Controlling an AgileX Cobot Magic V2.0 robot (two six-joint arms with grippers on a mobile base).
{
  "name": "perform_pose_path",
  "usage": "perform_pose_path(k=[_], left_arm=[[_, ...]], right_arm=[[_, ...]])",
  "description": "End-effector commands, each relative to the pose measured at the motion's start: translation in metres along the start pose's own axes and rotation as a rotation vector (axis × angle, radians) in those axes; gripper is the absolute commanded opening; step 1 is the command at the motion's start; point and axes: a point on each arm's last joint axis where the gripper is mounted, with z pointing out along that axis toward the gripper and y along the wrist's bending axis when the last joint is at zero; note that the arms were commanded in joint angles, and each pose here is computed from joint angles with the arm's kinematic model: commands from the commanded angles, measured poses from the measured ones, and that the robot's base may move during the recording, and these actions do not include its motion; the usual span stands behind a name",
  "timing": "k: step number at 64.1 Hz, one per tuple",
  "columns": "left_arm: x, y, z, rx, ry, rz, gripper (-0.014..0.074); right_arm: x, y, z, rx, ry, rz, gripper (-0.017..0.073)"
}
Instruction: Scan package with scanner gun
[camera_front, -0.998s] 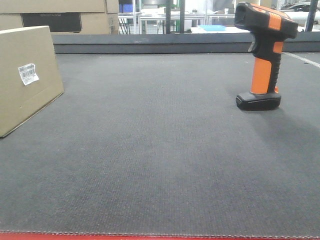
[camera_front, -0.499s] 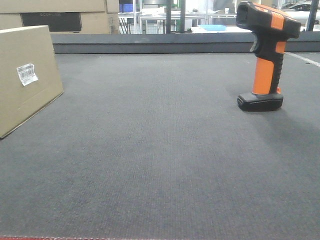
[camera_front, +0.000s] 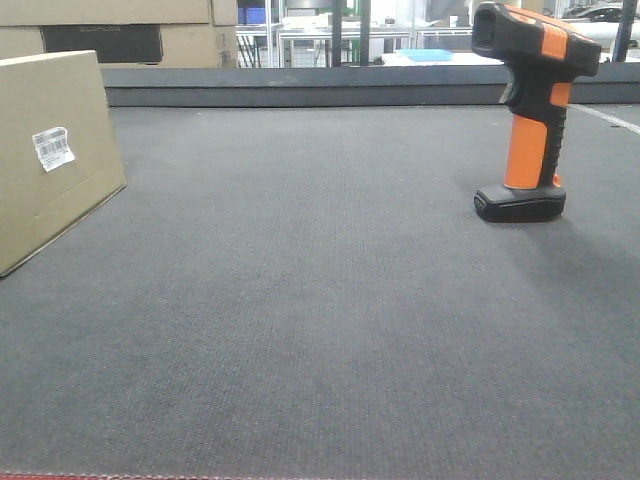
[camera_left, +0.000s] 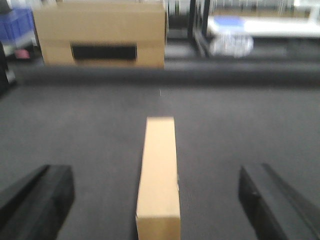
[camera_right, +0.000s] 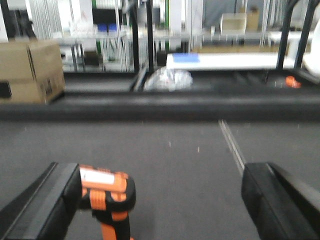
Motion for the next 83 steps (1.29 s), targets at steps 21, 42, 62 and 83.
perform_pose_path(k=[21,42,62,83], left_arm=[[-0.046,0.0,0.094,0.083,0.516,-0.003,0.0582],[-0.054,0.006,0.209,0.095,0.747,0.007,0.0582],[-0.009,0.01,0.277,0.102,0.895,0.034,0.0582],[0.03,0.008,0.31,0.117,1.009,0.035,0.058]], right_arm=[[0.009,0.0,0.016,-0.004,0.095,0.017,0.0559],[0.01,0.011,0.016,-0.084,0.103,0.01,0.0559],[0.01,0.013,0.016,-0.099,0.103,0.009,0.0559],[0.009,0.013,0.016,-0.098,0.094,0.01,0.0559]])
